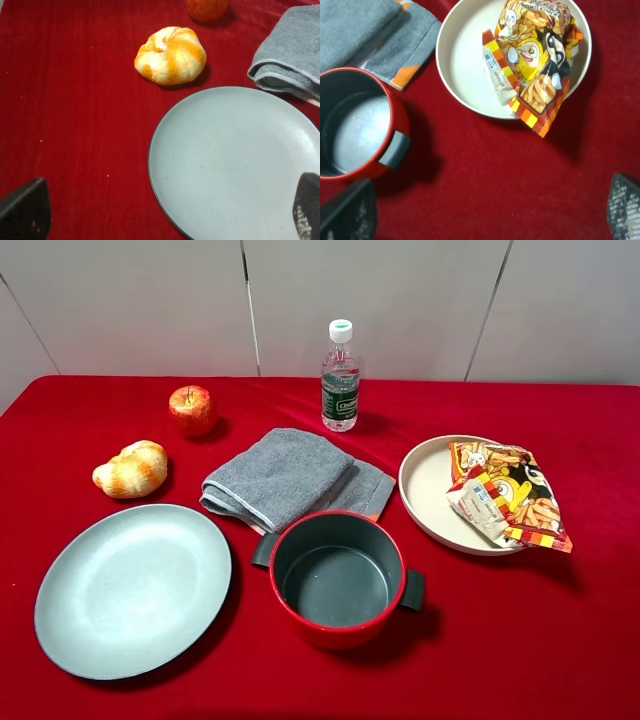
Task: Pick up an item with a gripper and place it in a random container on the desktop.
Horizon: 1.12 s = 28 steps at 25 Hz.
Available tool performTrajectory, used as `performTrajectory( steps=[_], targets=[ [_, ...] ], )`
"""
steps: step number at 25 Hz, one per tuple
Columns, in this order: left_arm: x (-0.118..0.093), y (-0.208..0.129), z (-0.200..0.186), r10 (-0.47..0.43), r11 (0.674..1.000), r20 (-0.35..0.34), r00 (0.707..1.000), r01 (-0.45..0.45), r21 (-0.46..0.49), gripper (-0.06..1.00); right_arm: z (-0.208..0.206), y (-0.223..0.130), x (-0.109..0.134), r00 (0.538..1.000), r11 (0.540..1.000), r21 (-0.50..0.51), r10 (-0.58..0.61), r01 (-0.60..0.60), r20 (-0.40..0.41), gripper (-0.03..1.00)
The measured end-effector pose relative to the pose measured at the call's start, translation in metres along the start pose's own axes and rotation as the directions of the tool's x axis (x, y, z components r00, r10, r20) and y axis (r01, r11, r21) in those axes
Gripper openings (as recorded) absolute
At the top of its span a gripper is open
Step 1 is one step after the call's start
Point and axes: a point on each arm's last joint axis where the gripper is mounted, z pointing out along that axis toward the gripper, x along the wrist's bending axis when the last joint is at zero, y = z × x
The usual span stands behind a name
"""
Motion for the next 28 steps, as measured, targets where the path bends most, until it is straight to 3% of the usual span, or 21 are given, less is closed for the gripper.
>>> performTrajectory(
  steps=[9,14,24,28],
  targets=[
    [0.000,0.000,0.000,0.000,1.000,0.000,1.000,0.000,0.000,0.96,-0.007,-0.050,-0.010,0.996,0.992,-0.125,0.021,-0.010,0.090,0.69],
    [0.000,0.000,0.000,0.000,1.000,0.000,1.000,0.000,0.000,0.96,-0.001,-0.072,-0.013,0.995,0.980,-0.200,0.023,-0.003,0.100,0.69],
    [0.000,0.000,0.000,0.000,1.000,0.000,1.000,0.000,0.000,0.96,-0.003,-0.095,-0.015,0.988,0.935,-0.354,0.041,0.015,0.149,0.69],
    [0.000,0.000,0.000,0.000,1.000,0.000,1.000,0.000,0.000,0.96,-0.003,-0.095,-0.016,0.982,0.931,-0.364,0.066,0.003,0.178,0.69]
  ],
)
